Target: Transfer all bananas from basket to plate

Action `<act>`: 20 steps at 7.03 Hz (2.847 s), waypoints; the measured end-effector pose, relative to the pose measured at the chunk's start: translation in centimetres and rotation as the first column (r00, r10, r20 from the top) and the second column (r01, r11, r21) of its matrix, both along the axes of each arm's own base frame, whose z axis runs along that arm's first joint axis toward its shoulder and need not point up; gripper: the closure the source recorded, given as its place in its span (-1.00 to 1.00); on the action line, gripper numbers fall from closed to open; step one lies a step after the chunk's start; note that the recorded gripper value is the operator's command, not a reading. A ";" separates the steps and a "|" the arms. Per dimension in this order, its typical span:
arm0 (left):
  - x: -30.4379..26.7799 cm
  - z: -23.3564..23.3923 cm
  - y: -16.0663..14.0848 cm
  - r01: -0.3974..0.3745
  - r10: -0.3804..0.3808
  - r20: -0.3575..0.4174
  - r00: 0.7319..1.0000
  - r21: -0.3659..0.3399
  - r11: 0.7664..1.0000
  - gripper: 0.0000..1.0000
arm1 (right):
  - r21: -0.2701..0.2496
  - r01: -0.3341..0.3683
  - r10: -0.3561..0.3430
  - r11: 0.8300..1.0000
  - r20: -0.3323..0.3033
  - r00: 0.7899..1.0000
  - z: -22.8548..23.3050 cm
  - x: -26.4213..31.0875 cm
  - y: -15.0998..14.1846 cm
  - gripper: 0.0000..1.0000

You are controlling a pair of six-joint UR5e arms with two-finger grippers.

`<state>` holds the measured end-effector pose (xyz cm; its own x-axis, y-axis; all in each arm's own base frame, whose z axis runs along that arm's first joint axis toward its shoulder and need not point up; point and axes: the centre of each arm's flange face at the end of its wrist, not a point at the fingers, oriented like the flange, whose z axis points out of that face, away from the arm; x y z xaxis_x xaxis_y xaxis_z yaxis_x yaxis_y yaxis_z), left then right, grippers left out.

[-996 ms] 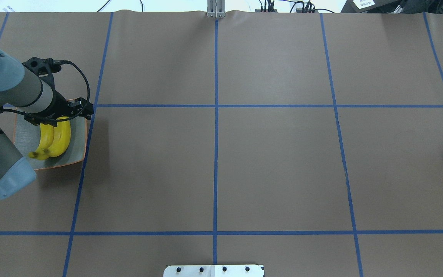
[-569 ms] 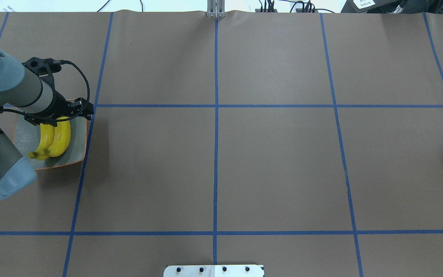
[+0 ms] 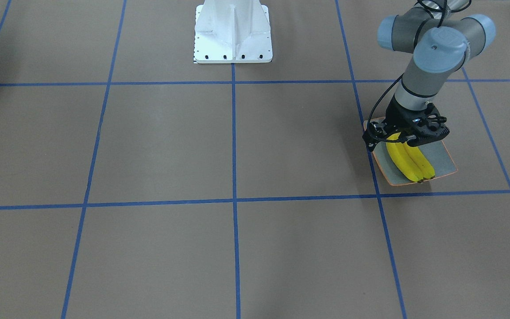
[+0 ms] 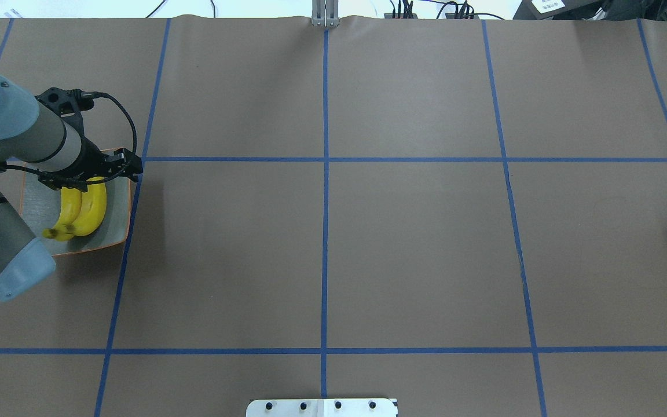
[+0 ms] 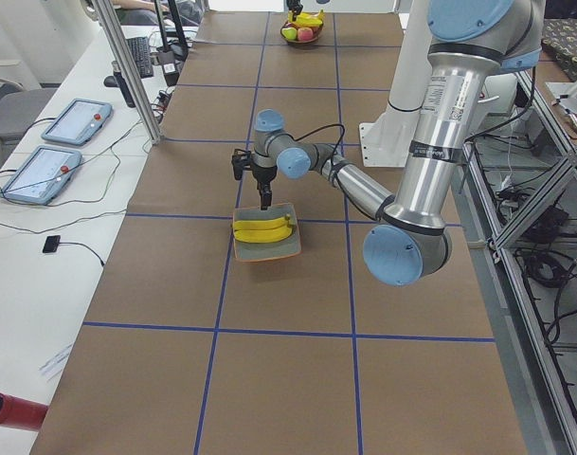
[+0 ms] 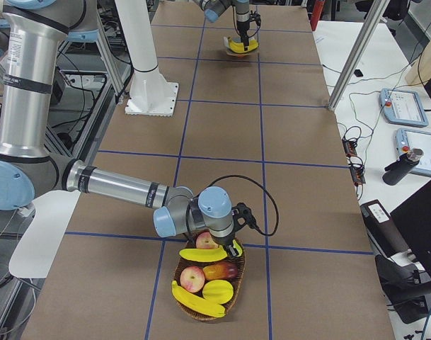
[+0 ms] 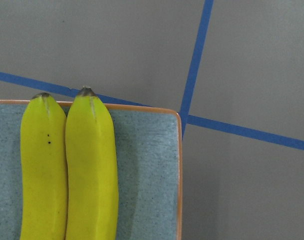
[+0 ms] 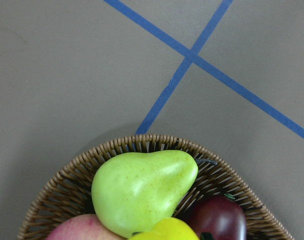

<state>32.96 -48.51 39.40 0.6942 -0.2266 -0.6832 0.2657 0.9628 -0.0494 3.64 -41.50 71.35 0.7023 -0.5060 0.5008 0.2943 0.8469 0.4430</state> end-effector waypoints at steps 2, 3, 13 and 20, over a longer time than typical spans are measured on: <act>0.1 -0.1 0.1 -0.002 0.002 -0.002 1.000 -0.001 1.000 -1.00 | -0.037 -0.051 0.052 0.998 0.036 0.998 -2.7 2.3 -0.3 1.00; 0.1 0.0 0.1 -0.003 0.003 -0.002 1.000 -0.002 1.000 -1.00 | -0.058 -0.062 0.065 0.996 0.056 0.996 -5.2 2.9 -0.6 1.00; 7.0 -17.2 2.3 -0.062 0.111 -0.248 0.962 0.197 0.978 -1.00 | -0.320 -0.009 0.131 0.947 0.359 0.924 -32.0 -11.5 -15.6 1.00; 7.8 -24.9 9.2 0.034 0.070 -0.712 0.699 0.130 0.991 -1.00 | -0.371 0.066 0.159 0.926 0.543 0.824 -48.7 -33.4 -9.4 1.00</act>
